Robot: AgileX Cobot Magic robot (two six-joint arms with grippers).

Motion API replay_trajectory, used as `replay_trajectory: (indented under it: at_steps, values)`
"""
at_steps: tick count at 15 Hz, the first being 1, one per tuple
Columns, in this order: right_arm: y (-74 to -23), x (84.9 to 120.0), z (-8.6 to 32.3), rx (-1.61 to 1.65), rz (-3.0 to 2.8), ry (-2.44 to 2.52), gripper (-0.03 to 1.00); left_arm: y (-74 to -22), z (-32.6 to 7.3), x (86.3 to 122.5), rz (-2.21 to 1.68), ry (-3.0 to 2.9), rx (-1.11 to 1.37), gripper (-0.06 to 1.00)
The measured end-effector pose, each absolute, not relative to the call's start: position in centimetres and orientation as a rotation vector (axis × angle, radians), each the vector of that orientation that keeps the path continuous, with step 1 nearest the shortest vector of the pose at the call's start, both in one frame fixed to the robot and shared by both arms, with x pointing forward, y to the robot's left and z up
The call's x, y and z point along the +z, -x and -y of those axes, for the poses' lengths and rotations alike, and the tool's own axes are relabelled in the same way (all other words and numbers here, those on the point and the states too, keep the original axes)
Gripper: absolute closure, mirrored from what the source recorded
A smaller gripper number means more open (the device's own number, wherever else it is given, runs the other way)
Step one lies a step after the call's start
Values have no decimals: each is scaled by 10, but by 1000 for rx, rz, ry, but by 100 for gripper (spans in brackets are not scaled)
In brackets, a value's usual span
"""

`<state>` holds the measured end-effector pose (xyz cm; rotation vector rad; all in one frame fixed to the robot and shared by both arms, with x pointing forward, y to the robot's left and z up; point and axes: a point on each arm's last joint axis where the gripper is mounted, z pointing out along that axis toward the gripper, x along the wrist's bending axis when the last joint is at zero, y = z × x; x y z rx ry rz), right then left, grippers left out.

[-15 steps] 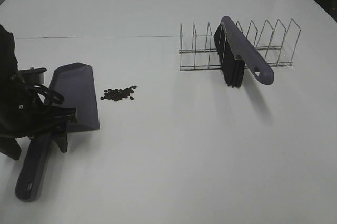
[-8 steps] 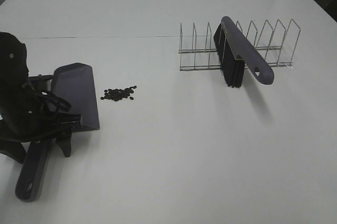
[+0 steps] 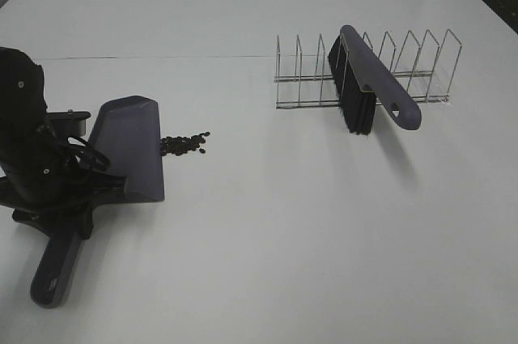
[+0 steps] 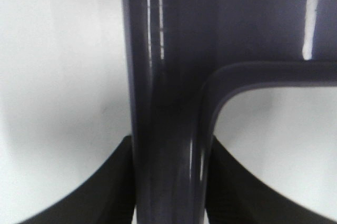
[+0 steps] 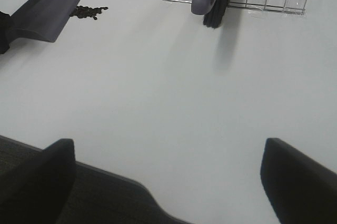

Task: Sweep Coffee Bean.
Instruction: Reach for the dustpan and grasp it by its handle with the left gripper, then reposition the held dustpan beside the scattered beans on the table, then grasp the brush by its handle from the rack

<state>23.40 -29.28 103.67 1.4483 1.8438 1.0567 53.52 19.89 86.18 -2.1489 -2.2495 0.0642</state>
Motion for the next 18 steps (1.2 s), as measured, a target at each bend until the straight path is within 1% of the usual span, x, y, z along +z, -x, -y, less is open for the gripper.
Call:
replay_trajectory:
  at_steps: [3,5,6,7,9,10,12,14,16,18]
  values:
    - [-234,1037,293,1057,-1843,-1449,9,-537,-205,868,2138,2250,2,61]
    - [-234,1037,293,1058,-1842,-1452,9,-538,-222,873,2133,2249,-24,61]
    - [-234,1037,293,1060,-1841,-1455,9,-539,-240,879,2131,2242,-34,61]
    - [-233,1040,293,1090,-1808,-1494,9,-541,-270,899,2131,2263,-83,61]
    - [-230,1048,294,1151,-1740,-1566,9,-542,-283,913,2113,2310,-134,61]
    - [-229,1054,294,1173,-1706,-1636,9,-542,-283,913,2107,2317,-136,61]
    - [-239,1071,294,1110,-1703,-1734,9,-542,-283,913,2109,2325,-133,61]
    - [-260,1094,294,987,-1742,-1785,9,-543,-283,913,2085,2358,-144,61]
    - [-297,1126,289,850,-1794,-1840,9,-543,-283,913,2036,2397,-149,61]
    - [-331,1146,284,768,-1835,-1865,9,-546,-283,913,2034,2421,-187,61]
